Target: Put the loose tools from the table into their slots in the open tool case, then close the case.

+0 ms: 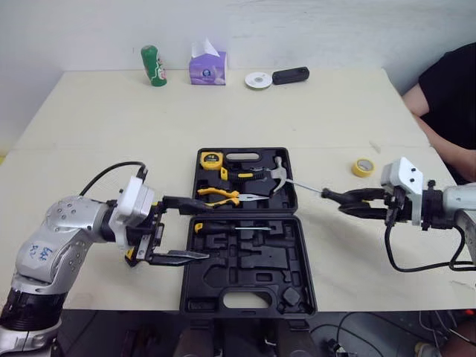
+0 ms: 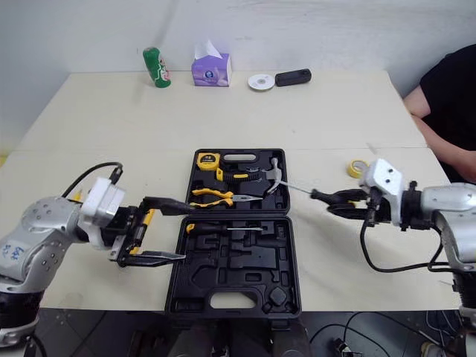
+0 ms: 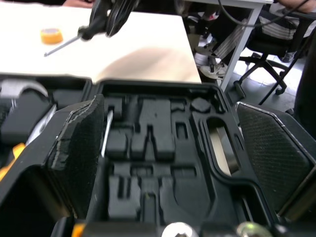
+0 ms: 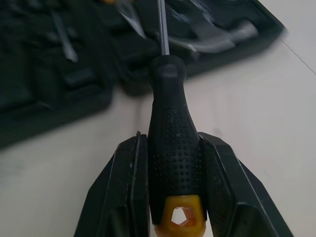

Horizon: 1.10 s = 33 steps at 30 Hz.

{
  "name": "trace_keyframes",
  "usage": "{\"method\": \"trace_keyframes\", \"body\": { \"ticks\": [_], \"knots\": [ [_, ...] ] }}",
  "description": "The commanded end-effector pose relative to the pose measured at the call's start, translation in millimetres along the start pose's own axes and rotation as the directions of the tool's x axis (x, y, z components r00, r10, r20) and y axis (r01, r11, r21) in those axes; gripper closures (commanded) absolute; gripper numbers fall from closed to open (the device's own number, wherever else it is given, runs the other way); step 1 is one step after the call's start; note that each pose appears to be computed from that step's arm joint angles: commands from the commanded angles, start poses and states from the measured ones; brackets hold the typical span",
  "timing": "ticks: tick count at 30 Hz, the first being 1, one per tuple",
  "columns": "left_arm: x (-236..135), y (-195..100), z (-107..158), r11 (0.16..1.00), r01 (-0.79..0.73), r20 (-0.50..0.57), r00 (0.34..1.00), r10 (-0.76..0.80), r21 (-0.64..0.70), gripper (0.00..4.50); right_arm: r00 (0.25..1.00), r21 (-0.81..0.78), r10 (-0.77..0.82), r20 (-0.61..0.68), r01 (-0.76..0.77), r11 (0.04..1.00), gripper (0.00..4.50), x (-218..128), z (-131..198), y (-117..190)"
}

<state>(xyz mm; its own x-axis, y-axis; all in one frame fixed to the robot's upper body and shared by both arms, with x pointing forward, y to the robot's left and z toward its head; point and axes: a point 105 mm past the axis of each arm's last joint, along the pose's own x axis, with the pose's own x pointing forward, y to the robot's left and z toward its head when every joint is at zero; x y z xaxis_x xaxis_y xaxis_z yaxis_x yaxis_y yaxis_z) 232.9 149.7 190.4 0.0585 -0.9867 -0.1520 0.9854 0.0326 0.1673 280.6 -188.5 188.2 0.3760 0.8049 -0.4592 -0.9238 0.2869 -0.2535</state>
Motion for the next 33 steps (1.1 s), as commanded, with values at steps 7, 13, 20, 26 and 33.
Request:
{"method": "trace_keyframes", "body": {
  "ticks": [7,13,20,26,33],
  "knots": [
    [-28,-3,-6,0.998,-0.061,-0.109,0.992,0.060,-0.006,0.00,0.986,-0.042,0.164,0.000,-0.164,0.986,3.49,39,46,38],
    [-26,-7,-15,0.998,-0.052,-0.136,0.990,0.049,-0.021,0.00,0.960,-0.008,0.254,-0.122,-0.257,0.966,3.49,63,39,61],
    [-26,-14,-22,0.997,-0.064,-0.150,0.987,0.055,-0.051,0.00,0.955,0.013,0.221,-0.198,-0.222,0.975,3.49,76,24,71],
    [-30,-17,-25,0.996,-0.055,-0.165,0.985,0.043,-0.066,0.00,0.960,-0.003,0.169,-0.221,-0.174,0.985,3.49,78,21,60],
    [-27,-14,-22,0.997,-0.058,-0.152,0.987,0.052,-0.041,0.00,0.952,-0.013,0.174,-0.251,-0.183,0.983,3.49,80,14,59]
  ]
}}
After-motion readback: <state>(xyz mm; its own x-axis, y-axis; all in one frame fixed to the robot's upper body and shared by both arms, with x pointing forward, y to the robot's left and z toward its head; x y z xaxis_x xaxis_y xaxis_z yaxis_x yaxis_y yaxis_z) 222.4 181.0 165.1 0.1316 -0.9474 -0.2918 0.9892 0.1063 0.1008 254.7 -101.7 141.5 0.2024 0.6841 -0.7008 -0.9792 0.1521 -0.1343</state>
